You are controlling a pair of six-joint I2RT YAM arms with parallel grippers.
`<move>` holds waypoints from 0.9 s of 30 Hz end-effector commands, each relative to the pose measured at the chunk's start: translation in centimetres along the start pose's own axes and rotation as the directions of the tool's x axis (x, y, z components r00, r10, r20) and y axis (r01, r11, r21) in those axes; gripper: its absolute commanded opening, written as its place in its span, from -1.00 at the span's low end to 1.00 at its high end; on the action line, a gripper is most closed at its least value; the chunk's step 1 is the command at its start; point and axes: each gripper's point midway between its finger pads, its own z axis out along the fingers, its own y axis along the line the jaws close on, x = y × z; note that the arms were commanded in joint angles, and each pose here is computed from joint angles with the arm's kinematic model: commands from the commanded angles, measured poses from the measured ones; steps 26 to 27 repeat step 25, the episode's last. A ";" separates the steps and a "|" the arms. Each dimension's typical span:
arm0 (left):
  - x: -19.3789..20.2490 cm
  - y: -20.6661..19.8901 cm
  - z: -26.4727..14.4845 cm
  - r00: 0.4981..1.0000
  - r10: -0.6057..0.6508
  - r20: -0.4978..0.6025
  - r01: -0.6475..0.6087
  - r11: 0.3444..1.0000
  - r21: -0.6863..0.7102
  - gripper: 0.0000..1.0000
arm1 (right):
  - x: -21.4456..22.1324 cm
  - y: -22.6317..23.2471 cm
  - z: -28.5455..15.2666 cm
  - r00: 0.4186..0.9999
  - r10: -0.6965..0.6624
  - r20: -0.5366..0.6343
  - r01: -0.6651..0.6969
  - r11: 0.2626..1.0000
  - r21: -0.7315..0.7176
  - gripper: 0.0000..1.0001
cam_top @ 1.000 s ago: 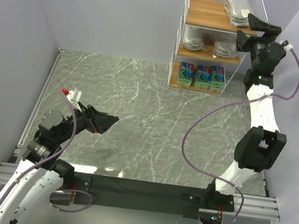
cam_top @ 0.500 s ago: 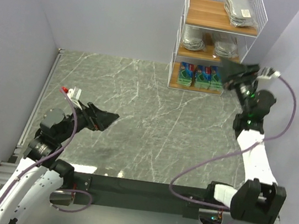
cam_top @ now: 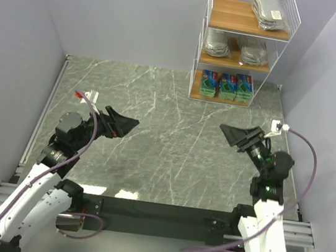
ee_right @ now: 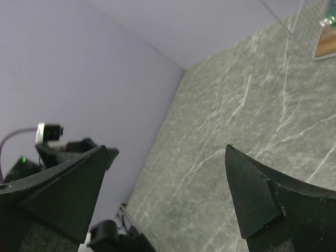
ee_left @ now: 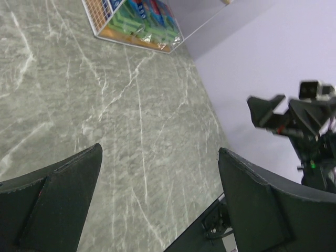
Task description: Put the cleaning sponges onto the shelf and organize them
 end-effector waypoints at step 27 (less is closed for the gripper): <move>-2.4 -4.4 1.1 0.994 0.098 0.054 -0.107 0.974 0.198 0.99 | 0.7 0.2 -4.6 0.976 -0.191 0.108 0.179 0.978 0.109 0.99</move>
